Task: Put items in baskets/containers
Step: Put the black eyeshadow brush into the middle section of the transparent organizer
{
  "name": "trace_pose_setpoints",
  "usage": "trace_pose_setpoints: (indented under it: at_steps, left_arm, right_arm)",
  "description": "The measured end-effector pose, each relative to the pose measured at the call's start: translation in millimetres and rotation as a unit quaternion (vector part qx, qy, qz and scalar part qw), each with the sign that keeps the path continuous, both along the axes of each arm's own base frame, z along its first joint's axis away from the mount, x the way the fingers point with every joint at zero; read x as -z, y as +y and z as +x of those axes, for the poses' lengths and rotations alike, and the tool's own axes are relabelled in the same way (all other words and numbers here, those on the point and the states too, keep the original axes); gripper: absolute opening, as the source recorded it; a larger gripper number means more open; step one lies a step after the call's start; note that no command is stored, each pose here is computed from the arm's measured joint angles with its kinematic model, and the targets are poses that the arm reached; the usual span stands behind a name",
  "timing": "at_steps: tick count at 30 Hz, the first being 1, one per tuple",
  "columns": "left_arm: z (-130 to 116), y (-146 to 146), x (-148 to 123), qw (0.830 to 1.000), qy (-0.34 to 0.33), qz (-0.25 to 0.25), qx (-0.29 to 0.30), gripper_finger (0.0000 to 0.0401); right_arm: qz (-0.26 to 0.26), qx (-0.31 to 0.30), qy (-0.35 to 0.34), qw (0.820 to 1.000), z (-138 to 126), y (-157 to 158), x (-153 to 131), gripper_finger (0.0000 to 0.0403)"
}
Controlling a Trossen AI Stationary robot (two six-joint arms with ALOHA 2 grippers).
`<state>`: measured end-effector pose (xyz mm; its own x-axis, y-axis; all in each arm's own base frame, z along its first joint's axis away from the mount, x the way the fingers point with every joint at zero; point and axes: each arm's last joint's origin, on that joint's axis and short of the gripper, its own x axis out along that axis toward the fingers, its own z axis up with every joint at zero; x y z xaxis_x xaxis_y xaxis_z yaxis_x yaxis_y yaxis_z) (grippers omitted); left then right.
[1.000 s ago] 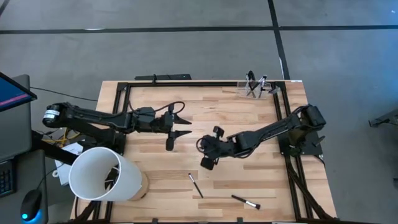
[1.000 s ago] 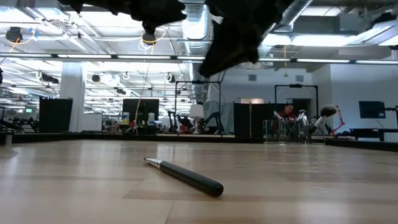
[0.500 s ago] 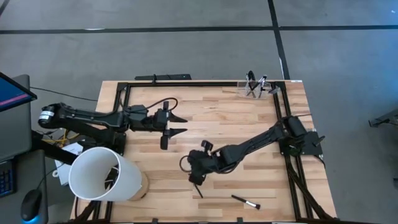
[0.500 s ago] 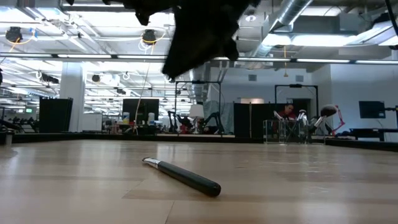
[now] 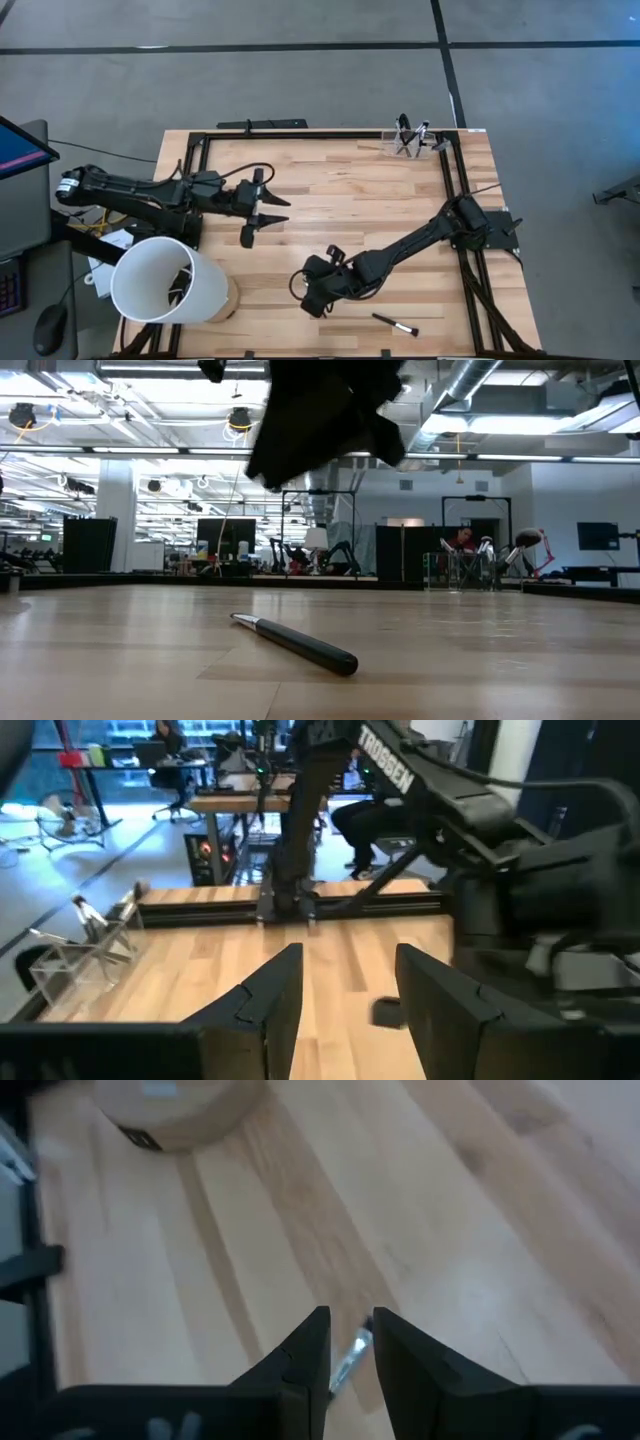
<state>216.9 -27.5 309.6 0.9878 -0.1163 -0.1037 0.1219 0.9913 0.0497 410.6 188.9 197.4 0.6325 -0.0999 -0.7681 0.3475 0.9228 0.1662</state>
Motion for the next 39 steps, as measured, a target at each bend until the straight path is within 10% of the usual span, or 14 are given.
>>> trace_pose_setpoints:
  at_steps: [28, 39]
  left_arm:
    - [-34.1, -22.9, 35.9, 0.992, 0.029, -0.109, 0.058, 0.0158]
    - [-38.3, -38.4, 35.4, 0.989, 0.03, -0.115, 0.091, 0.0158]
  right_arm:
    - [0.033, 0.022, 0.003, 0.999, 9.6, 40.5, 37.1, 0.0093]
    - [-0.013, 0.073, 0.116, 0.991, 33.4, 56.9, 35.3, 0.0093]
